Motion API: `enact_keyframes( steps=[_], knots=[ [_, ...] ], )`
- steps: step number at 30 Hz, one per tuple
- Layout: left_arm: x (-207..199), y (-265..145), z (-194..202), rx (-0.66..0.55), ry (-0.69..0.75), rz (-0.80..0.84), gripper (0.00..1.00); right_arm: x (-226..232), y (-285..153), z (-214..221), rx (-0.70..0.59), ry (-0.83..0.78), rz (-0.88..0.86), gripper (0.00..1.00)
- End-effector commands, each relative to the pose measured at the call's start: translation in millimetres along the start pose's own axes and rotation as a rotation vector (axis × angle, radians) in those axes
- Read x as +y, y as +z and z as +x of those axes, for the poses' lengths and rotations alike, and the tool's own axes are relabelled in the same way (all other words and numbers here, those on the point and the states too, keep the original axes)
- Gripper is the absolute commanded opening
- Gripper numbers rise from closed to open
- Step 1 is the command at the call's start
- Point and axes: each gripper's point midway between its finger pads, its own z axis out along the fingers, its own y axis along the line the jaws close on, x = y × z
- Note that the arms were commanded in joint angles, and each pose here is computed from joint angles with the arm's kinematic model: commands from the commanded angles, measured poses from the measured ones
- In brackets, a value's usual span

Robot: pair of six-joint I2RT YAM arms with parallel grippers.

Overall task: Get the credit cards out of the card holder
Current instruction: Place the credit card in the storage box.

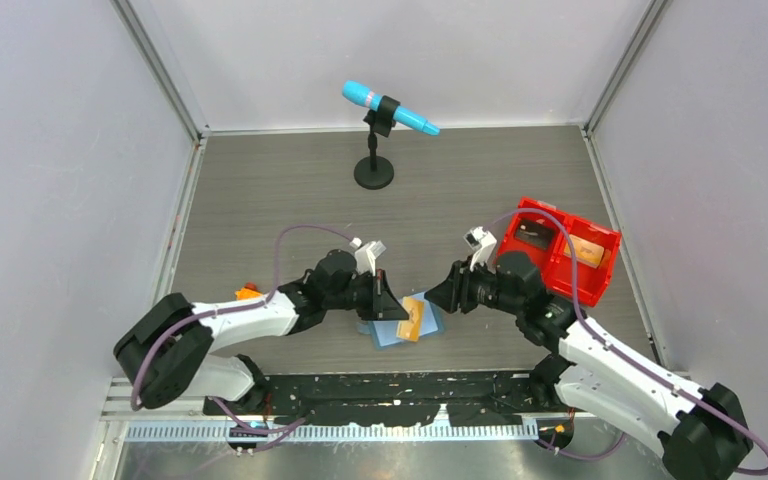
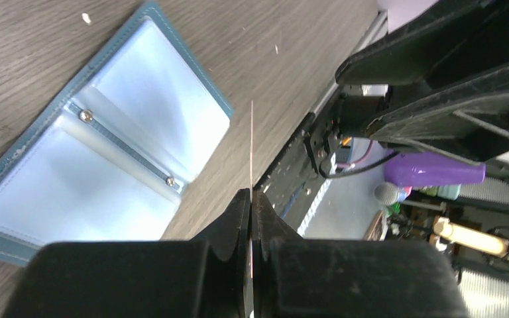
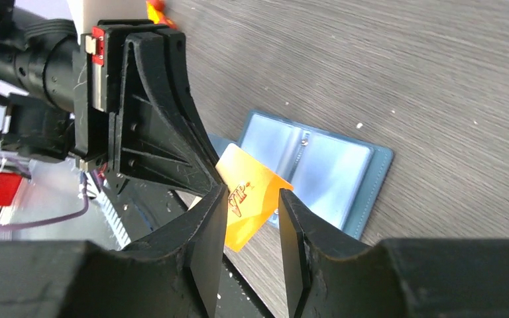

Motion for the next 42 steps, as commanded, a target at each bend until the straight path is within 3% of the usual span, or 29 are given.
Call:
enact_keyframes(
  steps=[1,11,20,24,27,31,35,36,38,40,42],
  knots=[
    [-25.2,-16.9,-0.6,0.033,0.119,0.056,0.0,28.0,-15.4,-11.5,-0.01,-0.1,-0.119,0.42],
    [-55.0,-50.0,17.9,0.135,0.261,0.164,0.0,70.2,-31.7,1.9,0.095,-0.177,-0.367,0.45],
    [-70.6,-57.0,25.9,0.179,0.282,0.258,0.0,72.6,-26.4,14.2,0.182,-0.187,-0.424,0.43],
    [-72.7,-58.0,27.9,0.183,0.289,0.281,0.0,75.4,-24.9,17.1,0.202,-0.186,-0.455,0.52],
    [-73.4,-58.2,28.9,0.187,0.289,0.289,0.0,77.4,-22.1,20.1,0.219,-0.172,-0.483,0.52],
    [-73.7,-58.0,29.0,0.181,0.284,0.295,0.0,82.6,-20.7,18.2,0.2,-0.161,-0.522,0.42],
    [-73.4,-58.6,27.9,0.172,0.287,0.29,0.0,84.8,-20.5,17.2,0.192,-0.151,-0.535,0.21],
    [-72.5,-58.6,27.3,0.169,0.285,0.284,0.04,84.8,-20.0,17.3,0.192,-0.147,-0.535,0.12],
    [-70.5,-58.0,25.7,0.159,0.286,0.267,0.09,84.3,-19.6,17.1,0.191,-0.142,-0.531,0.06],
    [-68.0,-57.9,24.1,0.149,0.29,0.248,0.17,83.6,-18.9,16.0,0.183,-0.134,-0.522,0.05],
    [-61.5,-57.3,18.6,0.123,0.294,0.195,0.33,83.7,-18.7,13.5,0.169,-0.131,-0.515,0.05]
  ],
)
